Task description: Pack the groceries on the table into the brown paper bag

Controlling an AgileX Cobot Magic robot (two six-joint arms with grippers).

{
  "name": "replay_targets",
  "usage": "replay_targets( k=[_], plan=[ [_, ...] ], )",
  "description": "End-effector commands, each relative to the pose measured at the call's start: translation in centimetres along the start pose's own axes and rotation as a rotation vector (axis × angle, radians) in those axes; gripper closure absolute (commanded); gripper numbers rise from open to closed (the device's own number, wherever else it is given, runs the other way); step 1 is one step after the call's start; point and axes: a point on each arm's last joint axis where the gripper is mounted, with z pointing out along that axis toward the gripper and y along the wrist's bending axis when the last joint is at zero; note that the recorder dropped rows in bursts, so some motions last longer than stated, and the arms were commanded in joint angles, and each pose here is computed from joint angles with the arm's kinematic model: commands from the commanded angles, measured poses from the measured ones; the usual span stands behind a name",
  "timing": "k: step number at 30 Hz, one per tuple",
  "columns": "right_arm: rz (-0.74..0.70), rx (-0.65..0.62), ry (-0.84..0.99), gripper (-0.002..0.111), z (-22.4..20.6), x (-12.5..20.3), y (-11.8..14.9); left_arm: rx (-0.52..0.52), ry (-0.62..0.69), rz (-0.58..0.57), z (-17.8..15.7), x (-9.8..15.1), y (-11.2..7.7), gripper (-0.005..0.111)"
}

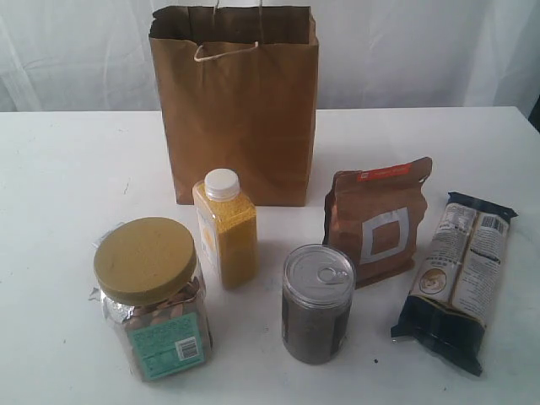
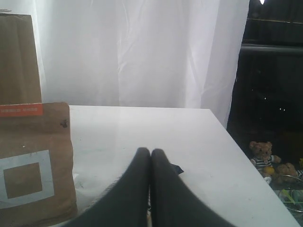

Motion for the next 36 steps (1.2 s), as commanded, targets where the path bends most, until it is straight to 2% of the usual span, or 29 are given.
replay_targets(
  k=[1,6,7,8,10,11,13,14,15,17,18,20,21,22,23,24,26,29,30,32,33,34,36],
  plan=[
    [0.0,0.007,-0.013,0.108,0.0,0.1,0.0,0.037,0.213,-0.008,0.7,-0.7,-0.4,0.107],
    [0.0,0.007,-0.013,0.108,0.0,0.1,0.0,0.091,0.544,-0.024,1.6,-0.3,-0.9,0.107],
    [0.0,0.007,-0.014,0.108,0.0,0.0,0.0,0.104,0.636,-0.026,1.7,0.2,-1.0,0.107],
    [0.0,0.007,-0.037,0.108,0.0,-0.2,0.0,0.125,0.802,-0.032,1.7,1.3,-1.2,0.107],
    [0.0,0.007,-0.146,0.108,-0.1,-1.2,0.0,0.133,0.933,-0.04,1.8,2.8,-1.2,0.107],
    [0.0,0.007,-0.2,0.108,-0.2,-1.6,0.0,0.134,0.939,-0.046,1.8,3.1,-1.2,0.107],
    [0.097,-0.016,-0.457,0.108,-1.0,-3.9,0.0,0.117,0.87,-0.046,2.3,3.1,-1.1,0.107],
    [0.277,-0.078,-0.662,0.108,-2.0,-5.4,-0.1,0.093,0.81,-0.064,2.8,2.8,-1.0,0.107],
    [0.481,-0.109,-0.734,0.108,-2.5,-6.4,-0.6,0.073,0.775,-0.083,3.0,2.6,-0.9,0.107],
    [0.681,-0.187,-0.794,0.108,-3.4,-10.0,-0.8,0.057,0.755,-0.116,3.1,2.4,-0.8,0.107],
    [0.683,-0.201,-0.813,0.108,-3.4,-12.3,-0.7,0.053,0.754,-0.124,3.2,2.4,-0.8,0.107],
    [0.516,-0.208,-0.831,0.108,-1.9,-17.2,-0.1,0.048,0.747,-0.129,3.2,2.7,-0.8,0.107],
    [0.315,-0.205,-0.771,0.108,0.5,-19.0,0.7,0.04,0.714,-0.13,3.2,3.1,-0.7,0.107],
    [0.177,-0.207,-0.672,0.108,3.0,-19.5,1.3,0.033,0.67,-0.134,3.3,3.3,-0.6,0.107],
    [0.043,-0.209,-0.488,0.108,6.8,-18.8,1.8,0.027,0.64,-0.136,3.1,3.8,-0.5,0.107],
    [-0.002,-0.212,-0.357,0.108,9.1,-17.7,1.9,0.025,0.625,-0.136,3.0,3.9,-0.5,0.107],
    [-0.027,-0.218,-0.128,0.108,12.5,-15.0,2.0,0.026,0.613,-0.133,2.8,4.0,-0.5,0.107],
    [0.071,-0.223,0.167,0.108,15.6,-10.8,2.4,0.044,0.644,-0.098,2.3,4.4,-0.6,0.107],
    [0.081,-0.266,0.227,0.108,16.1,-9.8,3.0,0.05,0.676,-0.096,2.1,4.6,-0.6,0.107],
    [0.039,-0.47,0.324,0.108,16.0,-8.6,4.8,0.057,0.713,-0.096,1.9,4.9,-0.7,0.107],
    [0.013,-0.621,0.396,0.108,15.6,-8.0,5.9,0.059,0.713,-0.106,1.9,4.9,-0.8,0.107],
    [0.041,-0.761,0.468,0.108,15.0,-7.6,6.9,0.061,0.712,-0.114,1.9,4.9,-0.8,0.107],
    [0.118,-0.961,0.546,0.108,14.2,-6.6,8.1,0.061,0.712,-0.11,1.9,4.9,-0.8,0.107]
  ],
)
